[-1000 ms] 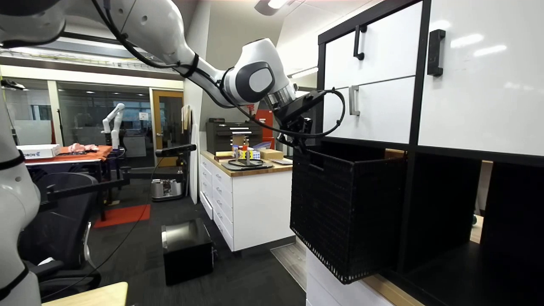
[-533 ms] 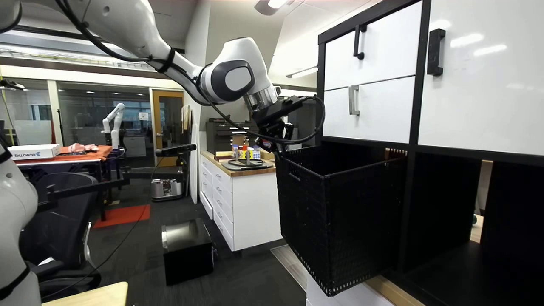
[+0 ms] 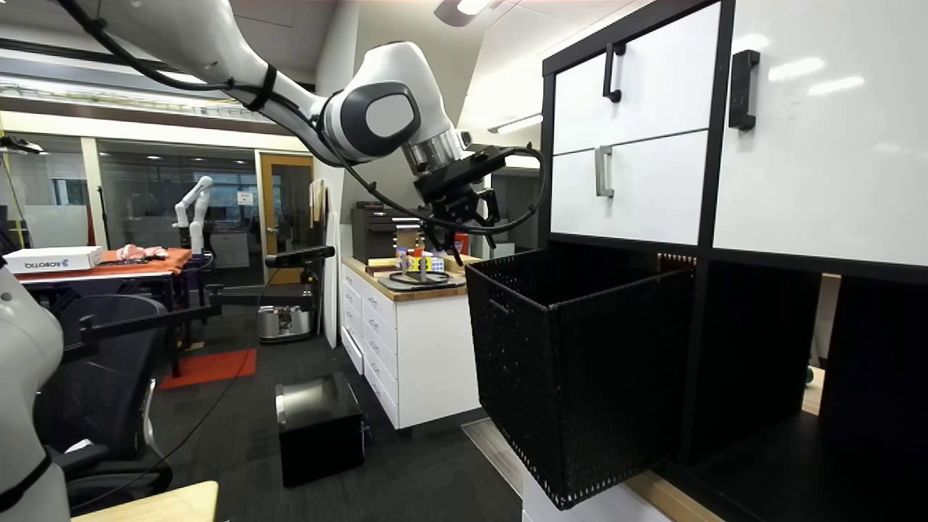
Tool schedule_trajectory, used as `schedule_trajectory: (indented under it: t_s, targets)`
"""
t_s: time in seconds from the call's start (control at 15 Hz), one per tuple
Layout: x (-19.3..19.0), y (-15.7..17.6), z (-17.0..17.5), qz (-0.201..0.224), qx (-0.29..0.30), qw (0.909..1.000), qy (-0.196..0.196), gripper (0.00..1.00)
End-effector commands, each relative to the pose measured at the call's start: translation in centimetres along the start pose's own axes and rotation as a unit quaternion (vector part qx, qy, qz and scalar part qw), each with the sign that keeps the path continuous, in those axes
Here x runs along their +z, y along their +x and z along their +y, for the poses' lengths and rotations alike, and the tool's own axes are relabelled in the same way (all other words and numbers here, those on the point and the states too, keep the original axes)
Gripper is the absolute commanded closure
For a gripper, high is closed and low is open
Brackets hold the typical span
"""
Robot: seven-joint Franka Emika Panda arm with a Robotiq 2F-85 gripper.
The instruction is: Pull out the black basket
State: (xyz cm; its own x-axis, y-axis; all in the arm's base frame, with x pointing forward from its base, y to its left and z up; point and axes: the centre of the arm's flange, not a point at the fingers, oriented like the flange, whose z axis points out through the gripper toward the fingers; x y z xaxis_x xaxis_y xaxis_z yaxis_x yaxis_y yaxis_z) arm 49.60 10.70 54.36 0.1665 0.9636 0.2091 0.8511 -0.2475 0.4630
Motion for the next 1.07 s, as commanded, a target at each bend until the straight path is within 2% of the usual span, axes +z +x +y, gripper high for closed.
schedule_trajectory:
  t_s: [0.0,0.2,0.47,0.53,0.6,0.73,1.0]
  targets:
    - [-1.9,-0.8,0.7,-0.008,0.045,0.9984,0.033,0.02]
    - [-2.7,-1.7,2.7,-0.042,0.104,0.9919,0.061,0.00]
    - [-3.6,-3.3,5.2,-0.082,0.204,0.9719,0.083,0.00]
    - [-3.6,-3.5,5.3,-0.100,0.217,0.9685,0.069,0.00]
    - [-3.4,-3.8,3.9,-0.073,0.183,0.9779,0.072,0.00]
    - [-3.3,-4.1,4.5,-0.085,0.202,0.9734,0.065,0.00]
    - [-3.0,-4.1,4.5,-0.088,0.208,0.9720,0.066,0.00]
